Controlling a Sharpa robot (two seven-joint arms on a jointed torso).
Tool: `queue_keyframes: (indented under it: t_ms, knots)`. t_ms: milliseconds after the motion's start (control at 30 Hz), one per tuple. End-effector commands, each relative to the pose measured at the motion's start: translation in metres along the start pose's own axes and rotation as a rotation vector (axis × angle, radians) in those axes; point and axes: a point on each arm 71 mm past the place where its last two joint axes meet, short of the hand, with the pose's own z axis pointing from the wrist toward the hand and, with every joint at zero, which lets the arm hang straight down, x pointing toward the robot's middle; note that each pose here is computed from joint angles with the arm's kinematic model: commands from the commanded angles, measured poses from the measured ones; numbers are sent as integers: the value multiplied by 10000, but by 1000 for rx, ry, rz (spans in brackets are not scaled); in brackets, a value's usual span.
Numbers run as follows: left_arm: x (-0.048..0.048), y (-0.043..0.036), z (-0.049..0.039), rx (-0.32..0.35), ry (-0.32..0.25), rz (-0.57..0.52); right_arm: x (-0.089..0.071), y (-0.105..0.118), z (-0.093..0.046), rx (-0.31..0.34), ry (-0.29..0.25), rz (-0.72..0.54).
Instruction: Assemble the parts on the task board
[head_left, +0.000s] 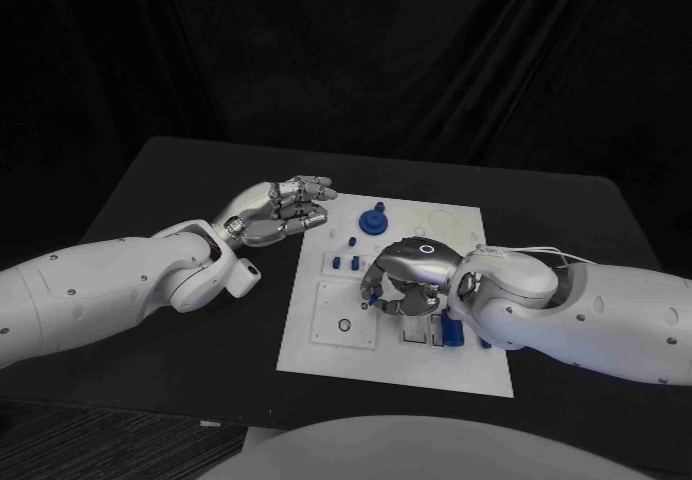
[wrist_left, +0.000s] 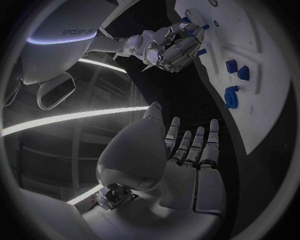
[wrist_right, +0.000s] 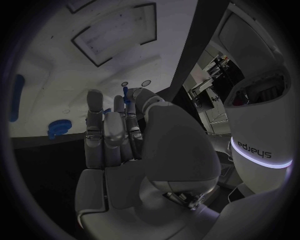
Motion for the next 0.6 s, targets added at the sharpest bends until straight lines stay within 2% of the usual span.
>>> queue_keyframes:
  t_ms: [33,600]
  knots:
    - [21,-23,8,34,7,-17,-3,15,18,-4,-23,-48]
    - [38,-6,16,27,16,-24,64,42,93,-13,-4,-72]
